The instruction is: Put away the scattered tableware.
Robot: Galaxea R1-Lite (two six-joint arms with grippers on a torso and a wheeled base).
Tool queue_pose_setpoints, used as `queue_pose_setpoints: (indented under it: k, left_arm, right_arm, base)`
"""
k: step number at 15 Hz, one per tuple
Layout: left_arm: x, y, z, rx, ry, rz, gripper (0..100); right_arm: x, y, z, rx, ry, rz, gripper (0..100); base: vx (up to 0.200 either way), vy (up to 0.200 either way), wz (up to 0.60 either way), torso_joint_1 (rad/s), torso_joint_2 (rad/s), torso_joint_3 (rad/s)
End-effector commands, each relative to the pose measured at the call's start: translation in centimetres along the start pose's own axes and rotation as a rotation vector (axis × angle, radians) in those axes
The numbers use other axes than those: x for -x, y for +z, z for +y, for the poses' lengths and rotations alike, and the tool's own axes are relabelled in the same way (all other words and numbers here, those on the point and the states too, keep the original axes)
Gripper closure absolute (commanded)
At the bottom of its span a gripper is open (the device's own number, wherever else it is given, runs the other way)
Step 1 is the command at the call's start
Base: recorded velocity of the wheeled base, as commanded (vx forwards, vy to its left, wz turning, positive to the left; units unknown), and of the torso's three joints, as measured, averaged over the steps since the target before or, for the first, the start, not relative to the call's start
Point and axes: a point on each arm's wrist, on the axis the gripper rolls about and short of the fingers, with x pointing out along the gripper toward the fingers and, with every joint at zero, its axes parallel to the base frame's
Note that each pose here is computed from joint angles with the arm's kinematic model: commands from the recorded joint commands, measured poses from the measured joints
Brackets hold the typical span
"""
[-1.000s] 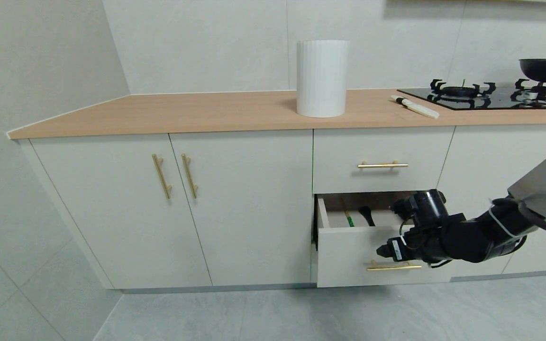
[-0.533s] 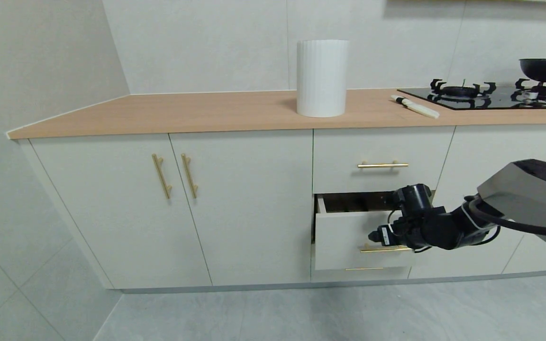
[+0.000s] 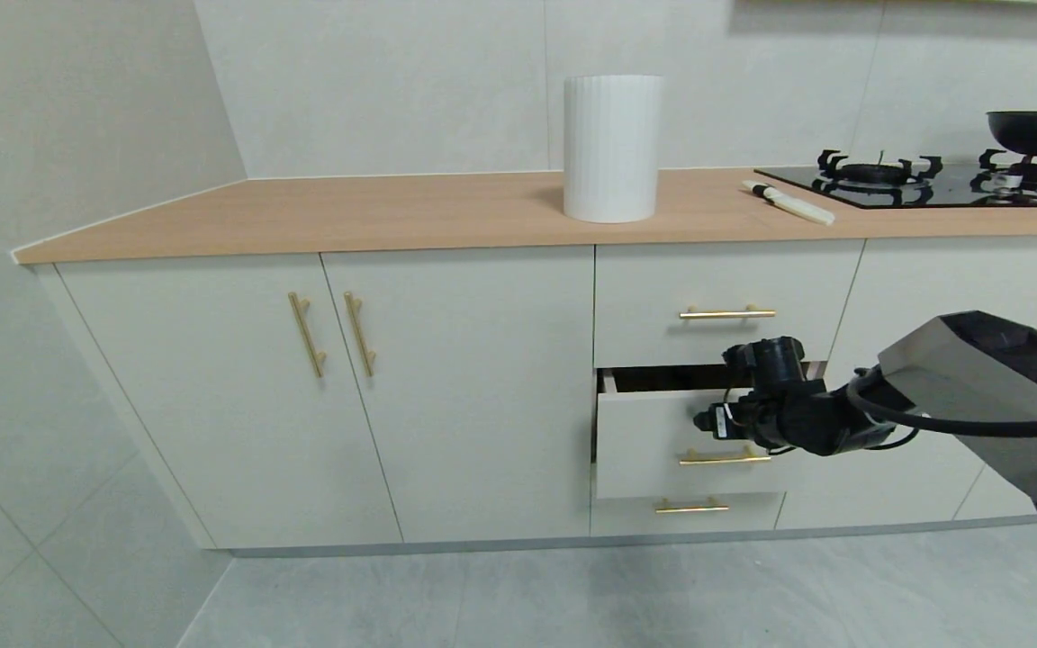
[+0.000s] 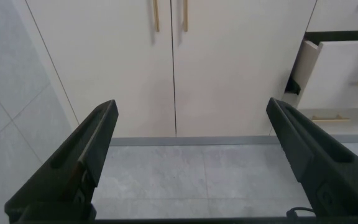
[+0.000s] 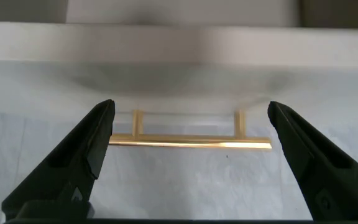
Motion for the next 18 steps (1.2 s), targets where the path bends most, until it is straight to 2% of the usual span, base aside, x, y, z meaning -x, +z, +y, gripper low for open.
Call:
queue_pose_setpoints:
  k: [1, 6, 7, 8, 12, 15, 18]
  left_arm:
    - [0.0, 0.0, 0.0, 0.001, 0.001, 0.001, 0]
    - [0.0, 0.0, 0.0, 0.001, 0.001, 0.001, 0]
    - [0.0, 0.0, 0.0, 0.001, 0.001, 0.001, 0]
    - [0.0, 0.0, 0.0, 0.001, 0.001, 0.001, 0]
    - [0.0, 0.0, 0.0, 0.001, 0.001, 0.001, 0]
    - [0.0, 0.0, 0.0, 0.001, 0.001, 0.001, 0]
    - [0.0, 0.0, 0.0, 0.001, 0.001, 0.001, 0]
  right_arm:
    - [-1.5, -0.2, 0.0, -0.021, -0.006, -0.006, 0]
    - [-3.7, -0.2, -0.4, -0.138, -0.028, -0.052, 0]
    - [-4.6, -0.4, -0.9, -0.160, -0.028, -0.105, 0]
    - [-4.9, -0.5, -1.3, -0.166, -0.032, -0.120, 0]
    - [-6.0, -0.1, -2.0, -0.185, -0.041, -0.145, 0]
    - [-7.3, 0.7, -3.2, -0.258, -0.063, -0.190, 0]
    - [-7.3, 1.3, -3.3, -0.292, -0.062, -0.191, 0]
  base:
    - [0.000, 0.000, 0.00, 0.000, 0.00, 0.000]
    - [0.000, 0.000, 0.00, 0.000, 0.00, 0.000]
    - [0.000, 0.000, 0.00, 0.000, 0.00, 0.000]
    - [0.000, 0.000, 0.00, 0.000, 0.00, 0.000]
    - [0.000, 0.000, 0.00, 0.000, 0.00, 0.000]
    - [0.000, 0.000, 0.00, 0.000, 0.00, 0.000]
    - [0.000, 0.000, 0.00, 0.000, 0.00, 0.000]
